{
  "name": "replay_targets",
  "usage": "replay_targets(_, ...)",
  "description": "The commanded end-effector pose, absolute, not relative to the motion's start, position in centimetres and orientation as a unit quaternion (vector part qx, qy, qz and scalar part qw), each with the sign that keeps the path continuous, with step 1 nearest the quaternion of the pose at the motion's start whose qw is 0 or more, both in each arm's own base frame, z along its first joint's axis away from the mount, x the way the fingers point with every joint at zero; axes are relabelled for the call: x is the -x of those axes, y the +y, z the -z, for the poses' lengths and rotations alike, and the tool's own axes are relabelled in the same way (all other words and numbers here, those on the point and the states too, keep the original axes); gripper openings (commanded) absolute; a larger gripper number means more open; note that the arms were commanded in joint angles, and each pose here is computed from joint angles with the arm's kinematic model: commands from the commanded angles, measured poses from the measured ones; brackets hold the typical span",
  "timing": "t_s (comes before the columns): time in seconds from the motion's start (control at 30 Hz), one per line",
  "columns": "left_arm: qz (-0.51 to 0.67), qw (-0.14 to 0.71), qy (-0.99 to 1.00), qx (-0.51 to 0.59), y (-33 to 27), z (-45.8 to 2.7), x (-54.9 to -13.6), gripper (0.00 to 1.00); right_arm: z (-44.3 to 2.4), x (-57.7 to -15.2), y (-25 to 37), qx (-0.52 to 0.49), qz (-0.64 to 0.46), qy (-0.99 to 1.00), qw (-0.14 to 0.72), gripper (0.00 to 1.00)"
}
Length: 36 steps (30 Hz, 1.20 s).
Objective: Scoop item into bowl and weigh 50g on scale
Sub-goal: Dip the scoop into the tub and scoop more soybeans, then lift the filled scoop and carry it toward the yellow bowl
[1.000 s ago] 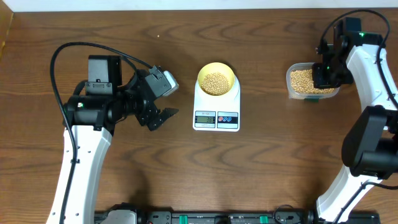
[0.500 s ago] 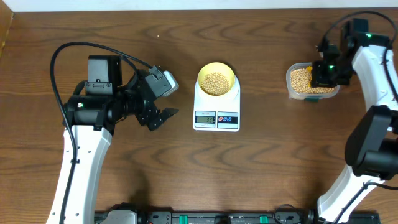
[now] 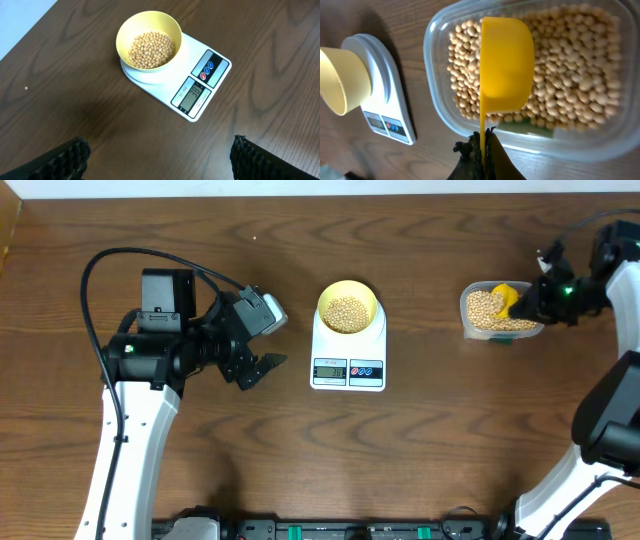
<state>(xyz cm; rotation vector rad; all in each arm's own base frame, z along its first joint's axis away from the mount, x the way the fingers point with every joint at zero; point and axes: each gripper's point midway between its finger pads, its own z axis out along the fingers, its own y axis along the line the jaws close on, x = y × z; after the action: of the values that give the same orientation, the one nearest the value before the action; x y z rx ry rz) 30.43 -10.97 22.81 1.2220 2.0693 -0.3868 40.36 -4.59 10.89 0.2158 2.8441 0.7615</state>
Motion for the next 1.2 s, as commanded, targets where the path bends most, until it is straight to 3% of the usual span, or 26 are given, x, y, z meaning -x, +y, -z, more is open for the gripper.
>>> replay_targets(0.0,0.159,0.341,0.801,-0.465,-11.0,-22.4,-30.3,0.92,-11.5,-40.3,-5.0,-0.078,-0.298,0.945,0.109,0.01)
replay_targets(0.37,0.159,0.341,0.801,-0.465,-11.0,-22.4,-30.3,0.92,-13.6,-39.1,-6.1,-0.088,-0.378,0.912,0.133,0.01)
replay_targets(1.17,0.159,0.341,0.801,-0.465,-11.0,-22.4,-30.3,0.92,-16.6,-39.0,-1.5,-0.063,-0.478,0.866,0.132,0.01)
